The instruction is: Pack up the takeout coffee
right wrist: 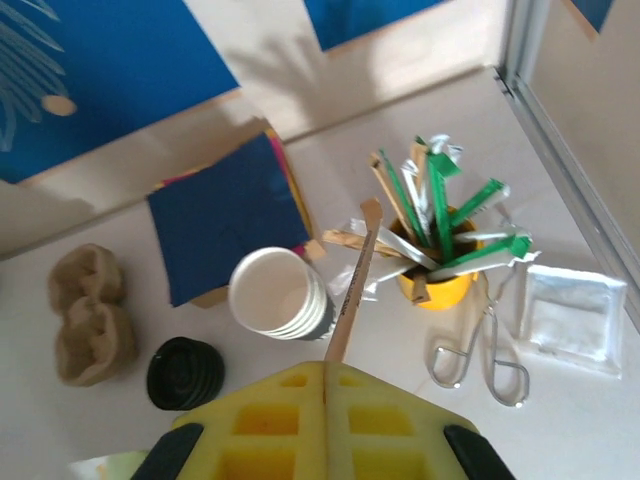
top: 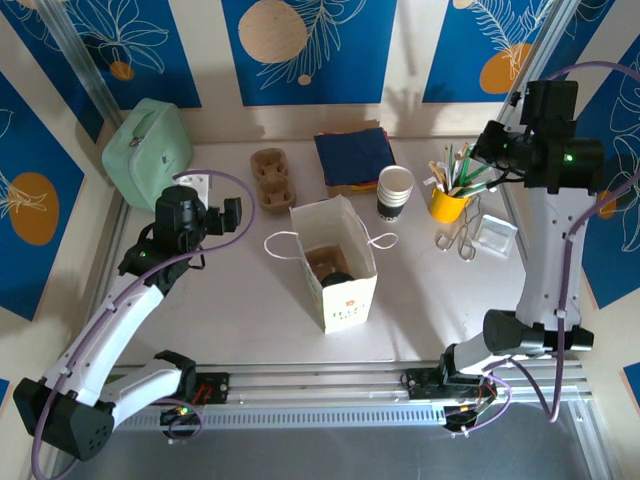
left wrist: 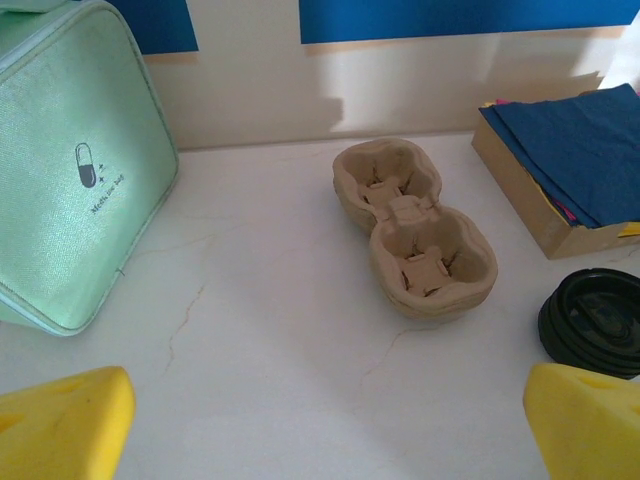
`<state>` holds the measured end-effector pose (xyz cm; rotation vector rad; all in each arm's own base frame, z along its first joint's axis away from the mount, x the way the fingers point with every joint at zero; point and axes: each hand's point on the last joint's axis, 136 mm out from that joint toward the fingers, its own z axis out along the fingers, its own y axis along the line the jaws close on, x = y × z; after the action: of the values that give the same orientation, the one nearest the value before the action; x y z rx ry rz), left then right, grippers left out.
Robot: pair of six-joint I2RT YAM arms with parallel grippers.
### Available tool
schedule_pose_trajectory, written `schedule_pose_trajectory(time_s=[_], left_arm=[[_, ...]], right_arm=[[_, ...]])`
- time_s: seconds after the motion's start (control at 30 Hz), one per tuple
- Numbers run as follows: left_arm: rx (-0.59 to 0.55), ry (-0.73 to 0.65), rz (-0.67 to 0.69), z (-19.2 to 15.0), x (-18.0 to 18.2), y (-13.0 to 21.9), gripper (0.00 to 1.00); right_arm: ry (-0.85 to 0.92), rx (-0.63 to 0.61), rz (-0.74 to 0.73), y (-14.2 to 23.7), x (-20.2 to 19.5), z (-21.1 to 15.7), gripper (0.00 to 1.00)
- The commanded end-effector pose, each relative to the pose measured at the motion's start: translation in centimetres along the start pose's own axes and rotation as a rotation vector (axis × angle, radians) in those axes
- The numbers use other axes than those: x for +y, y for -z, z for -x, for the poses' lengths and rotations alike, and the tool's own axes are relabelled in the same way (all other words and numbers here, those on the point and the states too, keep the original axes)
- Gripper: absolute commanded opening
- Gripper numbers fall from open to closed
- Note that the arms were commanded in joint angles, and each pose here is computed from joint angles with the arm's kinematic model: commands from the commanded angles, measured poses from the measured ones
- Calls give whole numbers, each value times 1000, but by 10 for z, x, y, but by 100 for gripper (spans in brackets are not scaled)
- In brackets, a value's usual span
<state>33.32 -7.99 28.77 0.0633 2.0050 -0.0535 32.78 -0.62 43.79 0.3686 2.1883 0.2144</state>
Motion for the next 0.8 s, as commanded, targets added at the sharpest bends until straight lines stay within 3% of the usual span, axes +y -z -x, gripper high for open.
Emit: schedule_pose_trajectory(time_s=[0.0, 0.3, 0.77], left_arm=[[-30, 38, -3, 12, 3, 4, 99], [-28, 65, -19, 11, 0, 3, 99], [-16, 102, -52, 7, -7, -1, 99]], right_arm=[[42, -13, 109, 27, 24, -3, 0], [118, -20, 406, 71, 90, -13, 0], [159, 298, 782, 129, 147, -89, 0]])
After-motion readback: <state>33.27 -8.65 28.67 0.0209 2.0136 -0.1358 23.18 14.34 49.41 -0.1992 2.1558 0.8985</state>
